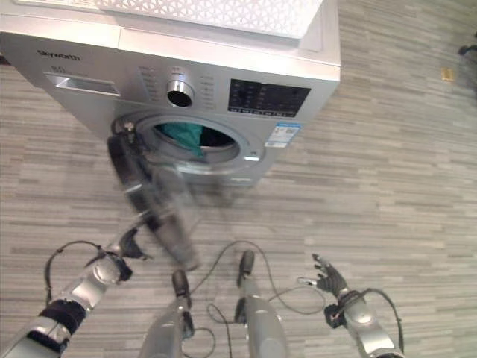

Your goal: Grab the laundry basket,head to the washer,open it,put in the laundry and shut it.

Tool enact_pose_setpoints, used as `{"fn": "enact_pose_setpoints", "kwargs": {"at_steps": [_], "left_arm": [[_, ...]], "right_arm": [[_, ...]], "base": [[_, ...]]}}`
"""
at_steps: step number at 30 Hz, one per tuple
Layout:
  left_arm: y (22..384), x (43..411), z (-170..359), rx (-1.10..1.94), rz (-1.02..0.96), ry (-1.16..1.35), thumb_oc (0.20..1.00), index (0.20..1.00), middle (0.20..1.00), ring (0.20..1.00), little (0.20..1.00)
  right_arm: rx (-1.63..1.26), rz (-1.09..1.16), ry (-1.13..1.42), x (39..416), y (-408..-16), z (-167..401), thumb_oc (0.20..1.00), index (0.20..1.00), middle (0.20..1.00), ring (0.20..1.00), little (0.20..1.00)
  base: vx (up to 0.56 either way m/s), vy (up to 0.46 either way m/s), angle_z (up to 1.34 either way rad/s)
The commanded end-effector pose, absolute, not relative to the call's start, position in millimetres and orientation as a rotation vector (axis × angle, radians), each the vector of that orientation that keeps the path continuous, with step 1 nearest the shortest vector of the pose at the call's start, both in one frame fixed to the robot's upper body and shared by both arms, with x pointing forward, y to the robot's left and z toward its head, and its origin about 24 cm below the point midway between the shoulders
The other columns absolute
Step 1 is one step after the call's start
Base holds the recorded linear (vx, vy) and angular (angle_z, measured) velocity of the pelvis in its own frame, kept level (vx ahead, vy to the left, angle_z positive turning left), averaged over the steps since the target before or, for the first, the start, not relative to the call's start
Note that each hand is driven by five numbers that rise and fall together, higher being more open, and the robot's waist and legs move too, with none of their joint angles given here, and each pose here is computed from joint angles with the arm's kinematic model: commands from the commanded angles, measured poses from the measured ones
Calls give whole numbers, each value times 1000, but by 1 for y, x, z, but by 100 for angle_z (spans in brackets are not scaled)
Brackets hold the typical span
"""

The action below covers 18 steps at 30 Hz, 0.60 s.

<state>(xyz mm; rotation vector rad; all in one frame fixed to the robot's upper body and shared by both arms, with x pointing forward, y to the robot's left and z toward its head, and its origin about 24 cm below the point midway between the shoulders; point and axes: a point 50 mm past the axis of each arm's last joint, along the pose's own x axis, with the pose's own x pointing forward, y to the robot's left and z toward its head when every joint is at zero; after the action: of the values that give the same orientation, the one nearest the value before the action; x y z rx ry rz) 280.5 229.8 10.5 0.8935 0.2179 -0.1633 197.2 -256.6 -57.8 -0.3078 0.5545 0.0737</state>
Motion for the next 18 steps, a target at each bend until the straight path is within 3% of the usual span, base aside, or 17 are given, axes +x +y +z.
{"fn": "enact_pose_setpoints", "kwargs": {"at_steps": [1,6,10,15,18], "left_arm": [[226,320,49,852,-91,56,1000,1000,1000,1000,1000],[193,345,91,838,-96,-141,1000,1000,1000,1000,1000],[178,343,106,799,-141,-234,1000,1000,1000,1000,1000],[163,323,106,550,-197,-305,1000,1000,1000,1000,1000],[171,301,86,351,-203,-255,1000,1000,1000,1000,1000]], "right_arm": [[-374,49,556,195,-272,-52,1000,1000,1000,1000,1000],[-355,31,557,196,-267,-57,1000,1000,1000,1000,1000],[-341,26,556,196,-264,-59,1000,1000,1000,1000,1000],[-287,14,565,192,-259,-66,1000,1000,1000,1000,1000],[-251,2,576,186,-256,-72,1000,1000,1000,1000,1000]], "base": [[0,0,0],[-4,-1,-1],[0,1,-7],[15,-6,-18],[30,-25,-10]]}}
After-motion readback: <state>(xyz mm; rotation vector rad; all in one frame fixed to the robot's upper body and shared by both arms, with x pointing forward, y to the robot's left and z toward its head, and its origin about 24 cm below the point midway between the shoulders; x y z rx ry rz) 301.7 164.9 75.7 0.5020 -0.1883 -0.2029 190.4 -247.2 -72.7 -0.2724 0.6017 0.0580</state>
